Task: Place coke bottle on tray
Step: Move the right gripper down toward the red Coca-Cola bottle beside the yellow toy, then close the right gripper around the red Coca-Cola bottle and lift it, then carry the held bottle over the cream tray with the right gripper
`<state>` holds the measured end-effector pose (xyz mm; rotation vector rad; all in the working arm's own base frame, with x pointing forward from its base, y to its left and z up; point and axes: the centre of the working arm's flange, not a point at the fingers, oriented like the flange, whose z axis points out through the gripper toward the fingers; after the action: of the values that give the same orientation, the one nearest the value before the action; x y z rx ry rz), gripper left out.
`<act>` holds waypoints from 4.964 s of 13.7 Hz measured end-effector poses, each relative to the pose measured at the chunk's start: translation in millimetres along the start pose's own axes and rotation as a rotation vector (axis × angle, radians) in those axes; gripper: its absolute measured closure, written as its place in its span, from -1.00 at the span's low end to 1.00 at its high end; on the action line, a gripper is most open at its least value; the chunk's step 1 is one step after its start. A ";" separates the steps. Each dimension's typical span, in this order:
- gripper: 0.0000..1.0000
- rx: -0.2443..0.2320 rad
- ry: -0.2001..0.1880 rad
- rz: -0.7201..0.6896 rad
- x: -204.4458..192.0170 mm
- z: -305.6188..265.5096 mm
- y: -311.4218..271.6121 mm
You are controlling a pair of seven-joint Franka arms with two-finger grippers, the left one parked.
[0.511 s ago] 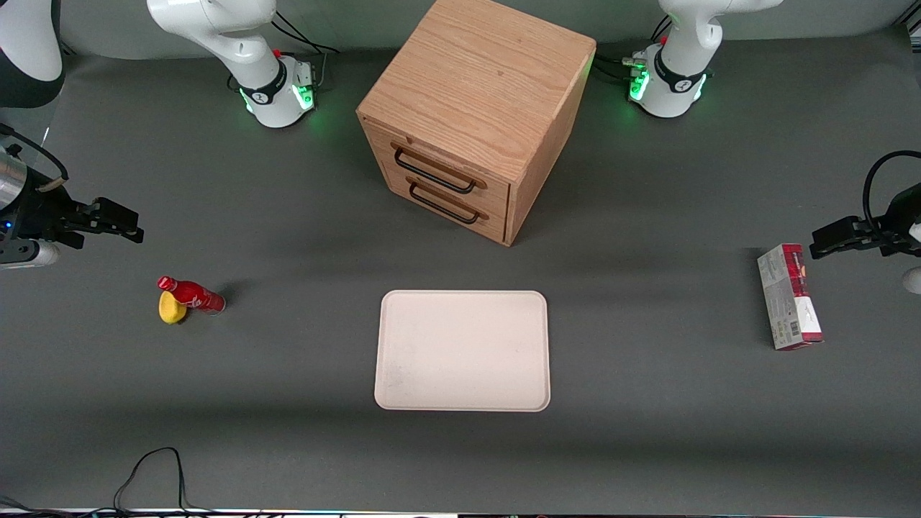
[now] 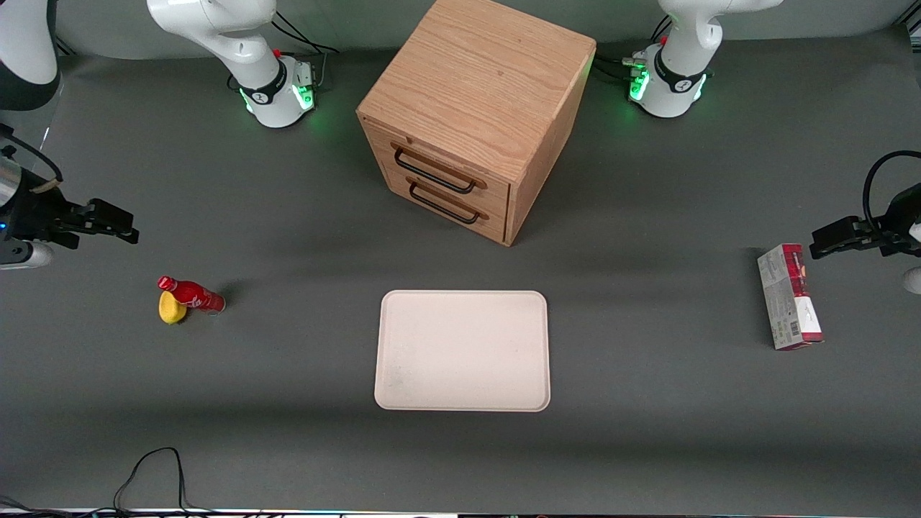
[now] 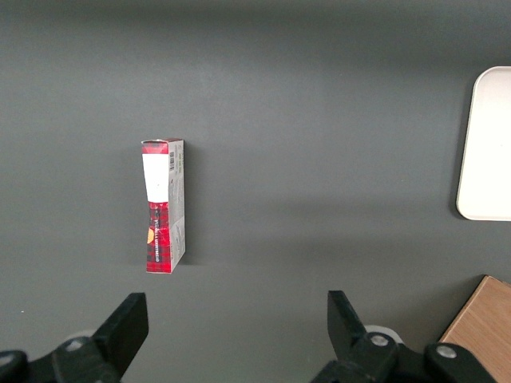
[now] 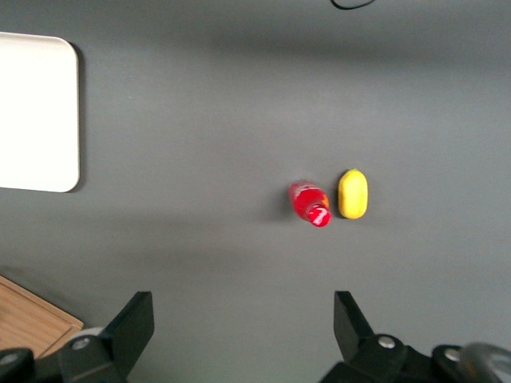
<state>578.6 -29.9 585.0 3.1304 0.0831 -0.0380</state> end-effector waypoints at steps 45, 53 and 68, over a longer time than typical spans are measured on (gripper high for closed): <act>0.37 -0.033 -0.014 -0.093 -7.2 263.3 57.5; 0.37 -0.010 -0.074 -0.094 16.2 150.1 59.9; 0.37 0.014 0.006 -0.245 40.9 -54.9 -127.3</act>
<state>614.0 100.0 637.7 3.1138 0.4674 -0.0313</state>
